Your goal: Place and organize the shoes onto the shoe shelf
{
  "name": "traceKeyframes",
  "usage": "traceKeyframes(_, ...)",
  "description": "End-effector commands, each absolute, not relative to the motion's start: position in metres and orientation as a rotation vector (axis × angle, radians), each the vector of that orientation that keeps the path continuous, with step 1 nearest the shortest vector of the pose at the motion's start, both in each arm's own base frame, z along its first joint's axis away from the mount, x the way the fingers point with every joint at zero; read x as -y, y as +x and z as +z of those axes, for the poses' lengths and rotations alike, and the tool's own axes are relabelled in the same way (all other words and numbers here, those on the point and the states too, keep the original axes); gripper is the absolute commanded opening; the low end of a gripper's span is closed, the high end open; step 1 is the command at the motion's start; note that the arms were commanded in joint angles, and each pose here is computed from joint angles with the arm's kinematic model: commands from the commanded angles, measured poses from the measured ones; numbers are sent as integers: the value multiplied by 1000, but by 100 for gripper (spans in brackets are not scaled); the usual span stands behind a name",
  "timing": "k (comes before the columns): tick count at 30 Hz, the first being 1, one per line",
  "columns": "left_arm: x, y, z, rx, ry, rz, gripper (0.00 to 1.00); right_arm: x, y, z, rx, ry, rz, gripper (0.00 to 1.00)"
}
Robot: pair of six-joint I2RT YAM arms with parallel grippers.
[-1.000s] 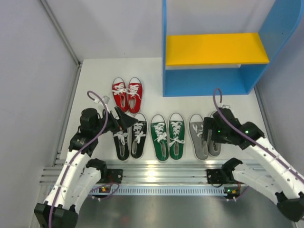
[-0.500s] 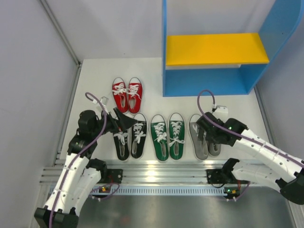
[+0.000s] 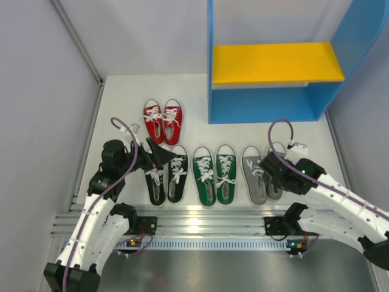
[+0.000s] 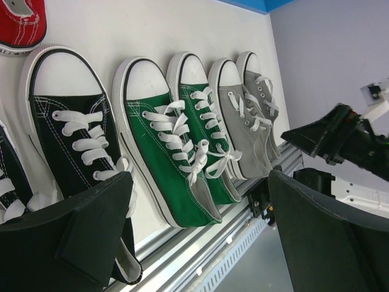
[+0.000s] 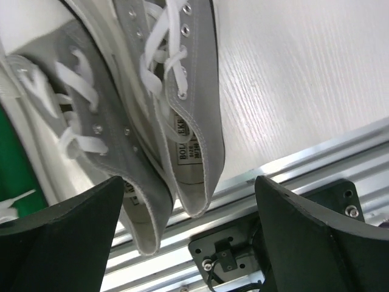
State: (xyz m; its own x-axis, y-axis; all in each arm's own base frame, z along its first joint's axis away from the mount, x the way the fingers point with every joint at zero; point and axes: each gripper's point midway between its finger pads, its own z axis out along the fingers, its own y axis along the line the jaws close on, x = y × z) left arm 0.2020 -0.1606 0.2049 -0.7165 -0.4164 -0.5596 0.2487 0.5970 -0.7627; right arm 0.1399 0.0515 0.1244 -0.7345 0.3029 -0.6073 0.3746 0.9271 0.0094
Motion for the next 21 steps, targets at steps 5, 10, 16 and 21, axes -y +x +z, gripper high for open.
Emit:
traceKeyframes(5, 163, 202, 213, -2037, -78, -1155, 99, -53, 128, 82, -2567, 478, -301, 90)
traceKeyframes(10, 163, 200, 205, -2054, -89, -1154, 99, -51, 128, 82, -2547, 510, -289, 84)
traceKeyframes(16, 163, 200, 204, -2060, -94, -1157, 99, -60, 136, 83, -2546, 484, -266, 75)
traceKeyframes(21, 164, 197, 209, -2039, -72, -1166, 99, -63, 143, 80, -2539, 455, -289, 57)
